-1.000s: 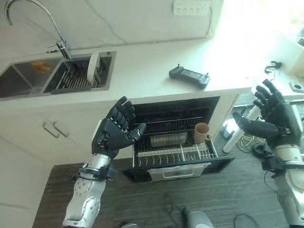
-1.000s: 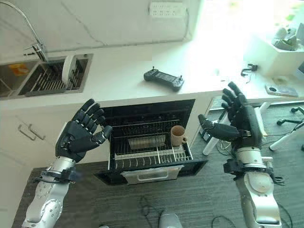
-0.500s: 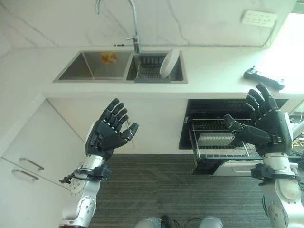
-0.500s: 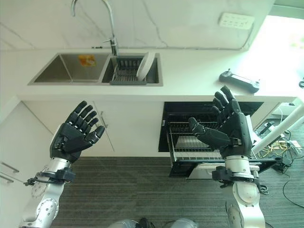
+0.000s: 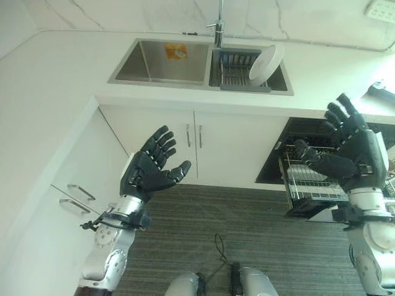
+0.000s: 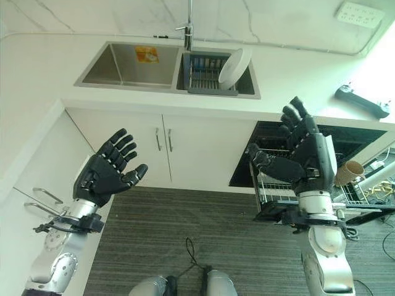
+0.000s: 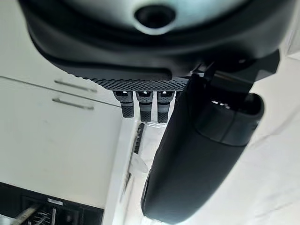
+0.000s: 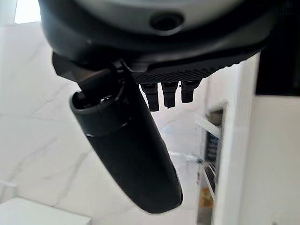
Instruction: Place the dishes in the dishwasher.
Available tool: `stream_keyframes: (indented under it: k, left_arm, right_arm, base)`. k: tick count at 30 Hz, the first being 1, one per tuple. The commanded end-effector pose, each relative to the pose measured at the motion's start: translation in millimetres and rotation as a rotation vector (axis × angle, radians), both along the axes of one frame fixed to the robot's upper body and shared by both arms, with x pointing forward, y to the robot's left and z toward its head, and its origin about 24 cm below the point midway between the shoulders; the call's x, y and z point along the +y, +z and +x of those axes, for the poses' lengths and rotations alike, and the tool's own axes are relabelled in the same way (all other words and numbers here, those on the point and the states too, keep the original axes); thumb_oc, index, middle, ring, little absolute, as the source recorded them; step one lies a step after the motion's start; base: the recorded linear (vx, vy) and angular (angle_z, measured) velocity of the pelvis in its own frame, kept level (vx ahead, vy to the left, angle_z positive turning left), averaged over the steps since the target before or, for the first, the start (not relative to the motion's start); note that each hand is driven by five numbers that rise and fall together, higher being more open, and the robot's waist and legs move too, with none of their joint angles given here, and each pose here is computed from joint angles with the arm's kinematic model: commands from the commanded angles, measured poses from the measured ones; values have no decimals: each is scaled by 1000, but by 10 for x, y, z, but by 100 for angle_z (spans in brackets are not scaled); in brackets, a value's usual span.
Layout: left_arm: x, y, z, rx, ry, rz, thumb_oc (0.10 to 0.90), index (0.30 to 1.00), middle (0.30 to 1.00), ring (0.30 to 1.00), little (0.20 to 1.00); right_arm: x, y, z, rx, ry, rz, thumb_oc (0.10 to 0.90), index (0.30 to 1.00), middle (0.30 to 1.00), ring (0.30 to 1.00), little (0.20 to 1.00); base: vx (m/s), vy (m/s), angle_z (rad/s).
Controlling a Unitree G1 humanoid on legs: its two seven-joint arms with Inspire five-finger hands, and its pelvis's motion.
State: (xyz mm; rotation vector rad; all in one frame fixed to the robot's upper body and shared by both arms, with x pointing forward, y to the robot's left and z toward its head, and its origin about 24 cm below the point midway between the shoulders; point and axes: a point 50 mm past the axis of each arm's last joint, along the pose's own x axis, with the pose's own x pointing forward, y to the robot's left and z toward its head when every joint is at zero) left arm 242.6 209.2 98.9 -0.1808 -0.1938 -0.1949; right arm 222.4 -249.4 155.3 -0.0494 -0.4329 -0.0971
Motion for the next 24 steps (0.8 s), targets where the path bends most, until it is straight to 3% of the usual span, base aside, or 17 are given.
stream_keyframes:
  k: [1,9,16,24]
  left_arm:
    - [-97,496,-12,-267,-28,33,800,900,900,900,900]
    - [-85,475,-48,-285,-31,44,800,900,900,900,900]
    - [-17,861,-238,-621,114,3,800,900,900,900,900]
    - [24,825,-233,-611,152,20,800,900,900,900,900]
  right_arm:
    - [30,407,18,-237,18,-33,800,900,900,900,900]
    - [59,325,18,-190,60,-28,800,900,900,900,900]
    - [159,279,-13,-178,127,-7,800,900,900,900,900]
    - [172,240,37,-149,147,-27,800,900,900,900,900]
  base:
    - [66,-117,-16]
    - [99,-188,-18]
    - [68,-212,-15]
    - [150,144,-1]
